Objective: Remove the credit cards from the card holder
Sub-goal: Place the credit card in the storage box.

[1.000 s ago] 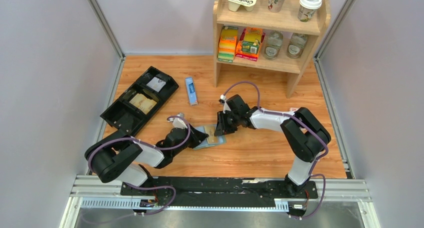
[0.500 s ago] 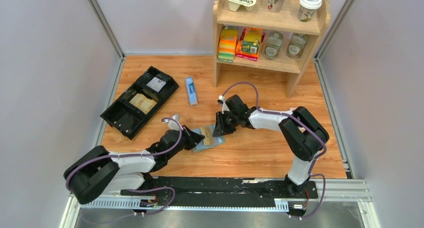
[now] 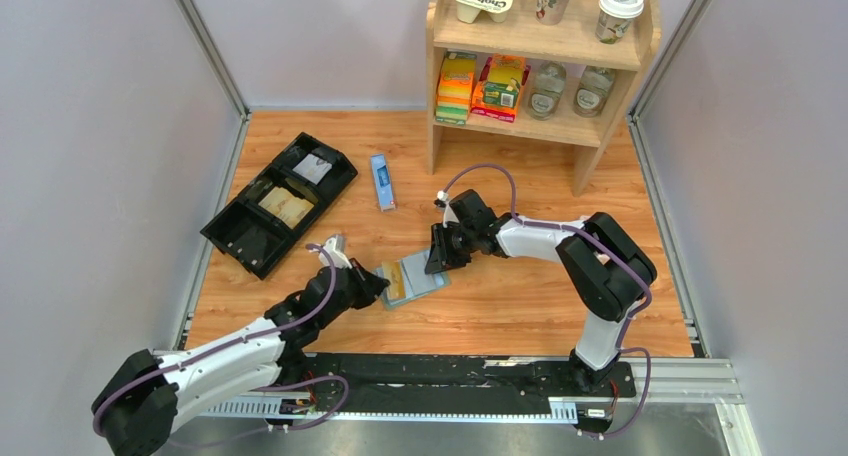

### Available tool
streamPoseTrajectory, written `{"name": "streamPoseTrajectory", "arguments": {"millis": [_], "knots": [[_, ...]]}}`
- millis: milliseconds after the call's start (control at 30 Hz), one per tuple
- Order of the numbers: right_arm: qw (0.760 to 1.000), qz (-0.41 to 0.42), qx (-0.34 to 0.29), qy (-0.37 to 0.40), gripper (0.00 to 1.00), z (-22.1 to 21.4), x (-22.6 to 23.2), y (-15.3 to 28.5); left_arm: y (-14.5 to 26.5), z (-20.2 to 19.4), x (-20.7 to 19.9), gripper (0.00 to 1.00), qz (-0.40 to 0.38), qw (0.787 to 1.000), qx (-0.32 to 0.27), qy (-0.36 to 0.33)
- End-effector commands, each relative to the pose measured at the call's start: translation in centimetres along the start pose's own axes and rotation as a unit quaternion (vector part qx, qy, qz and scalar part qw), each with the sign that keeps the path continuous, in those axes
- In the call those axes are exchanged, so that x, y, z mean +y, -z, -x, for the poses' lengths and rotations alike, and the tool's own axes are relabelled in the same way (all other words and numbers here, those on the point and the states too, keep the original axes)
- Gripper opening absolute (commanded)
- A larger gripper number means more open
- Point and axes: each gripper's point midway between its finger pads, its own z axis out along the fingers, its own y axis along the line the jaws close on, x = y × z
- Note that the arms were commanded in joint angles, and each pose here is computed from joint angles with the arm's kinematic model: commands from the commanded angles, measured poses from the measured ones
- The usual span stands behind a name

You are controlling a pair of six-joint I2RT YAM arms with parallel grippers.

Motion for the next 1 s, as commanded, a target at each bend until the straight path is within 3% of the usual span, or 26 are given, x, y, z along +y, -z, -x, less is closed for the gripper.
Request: {"name": "streamPoseTrajectory", "arguments": {"millis": [0,267,400,733,967], "knots": [[0.998,-0.063,0.029,-0.008,0.30,-2.1,-3.1,-0.9,1.1,0.5,0.9,0.00,0.040,0.997,0.009,-0.058],[0.998,-0.053,0.013,0.009,0.35,-0.9,-1.9,0.1,4.2,4.8,-1.4,0.00,0.067,0.981,0.008,-0.180],[0.999,-0.046,0.002,0.024,0.40,0.1,-1.0,0.8,5.3,7.3,-1.8,0.00,0.095,0.962,0.030,-0.254],[0.997,-0.026,-0.035,0.057,0.56,1.8,0.9,2.5,7.3,16.2,0.4,0.00,0.175,0.926,0.098,-0.319],[0.996,-0.020,-0.048,0.066,0.71,1.9,1.0,2.9,7.7,22.2,2.3,0.00,0.196,0.927,0.089,-0.307]]}}
